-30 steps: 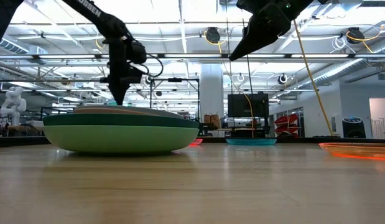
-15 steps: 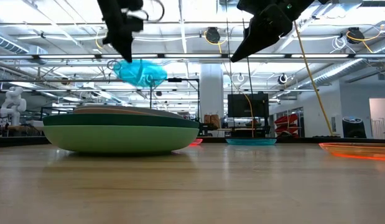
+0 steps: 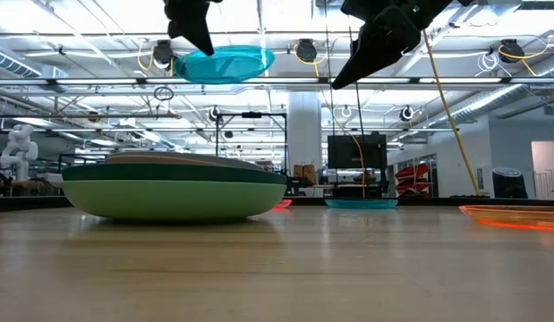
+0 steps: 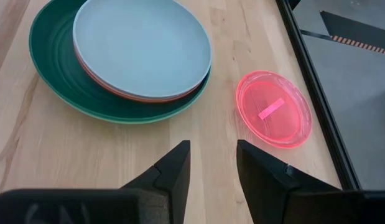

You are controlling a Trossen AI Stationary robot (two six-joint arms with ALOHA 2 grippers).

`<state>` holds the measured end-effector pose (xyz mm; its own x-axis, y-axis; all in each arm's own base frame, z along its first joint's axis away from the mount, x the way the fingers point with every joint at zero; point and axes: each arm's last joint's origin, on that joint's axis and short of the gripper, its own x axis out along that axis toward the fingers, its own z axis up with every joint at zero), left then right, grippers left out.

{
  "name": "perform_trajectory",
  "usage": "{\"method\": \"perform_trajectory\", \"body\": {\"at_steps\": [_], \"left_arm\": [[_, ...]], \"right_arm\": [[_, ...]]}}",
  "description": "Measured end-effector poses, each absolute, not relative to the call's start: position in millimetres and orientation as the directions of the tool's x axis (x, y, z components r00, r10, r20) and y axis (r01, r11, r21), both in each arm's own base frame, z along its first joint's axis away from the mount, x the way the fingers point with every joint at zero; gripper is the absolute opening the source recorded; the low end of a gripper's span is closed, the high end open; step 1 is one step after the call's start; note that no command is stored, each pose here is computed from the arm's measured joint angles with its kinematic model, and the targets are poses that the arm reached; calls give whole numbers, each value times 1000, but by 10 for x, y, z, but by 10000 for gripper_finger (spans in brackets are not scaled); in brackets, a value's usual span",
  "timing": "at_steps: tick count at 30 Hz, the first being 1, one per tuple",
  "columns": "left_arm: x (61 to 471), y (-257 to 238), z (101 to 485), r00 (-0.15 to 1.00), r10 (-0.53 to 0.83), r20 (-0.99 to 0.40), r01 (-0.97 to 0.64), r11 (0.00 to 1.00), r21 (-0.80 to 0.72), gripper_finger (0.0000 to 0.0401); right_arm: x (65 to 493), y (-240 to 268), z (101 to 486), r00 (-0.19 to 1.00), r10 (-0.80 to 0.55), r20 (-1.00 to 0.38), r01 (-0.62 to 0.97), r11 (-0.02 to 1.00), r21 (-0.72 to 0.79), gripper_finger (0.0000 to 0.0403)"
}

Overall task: Stack plastic plates
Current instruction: Stack the left light blue plate on top of the blue plate

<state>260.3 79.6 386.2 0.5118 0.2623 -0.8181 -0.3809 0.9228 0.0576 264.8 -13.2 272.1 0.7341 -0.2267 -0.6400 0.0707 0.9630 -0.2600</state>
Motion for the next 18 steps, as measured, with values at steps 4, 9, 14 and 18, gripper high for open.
{"method": "perform_trajectory", "body": {"at_steps": [4, 9, 14, 18], "left_arm": [[2713, 571, 3737, 535, 233, -812, -334, 941, 49, 8], [2779, 367, 3489, 509, 193, -839, -311, 950, 29, 8], [2806, 268, 3201, 470, 174, -866, -327, 945, 12, 8], [2778, 261, 3042, 421, 198, -885, -363, 931, 36, 8]], "right_arm": [[2648, -133, 2721, 734, -227, -640, 71, 963, -260, 122], [2648, -133, 2721, 734, -227, -640, 71, 963, -260, 122], [2648, -133, 2721, 734, -227, -640, 71, 963, -260, 122], [2648, -133, 2721, 734, -227, -640, 71, 963, -260, 122]]}}
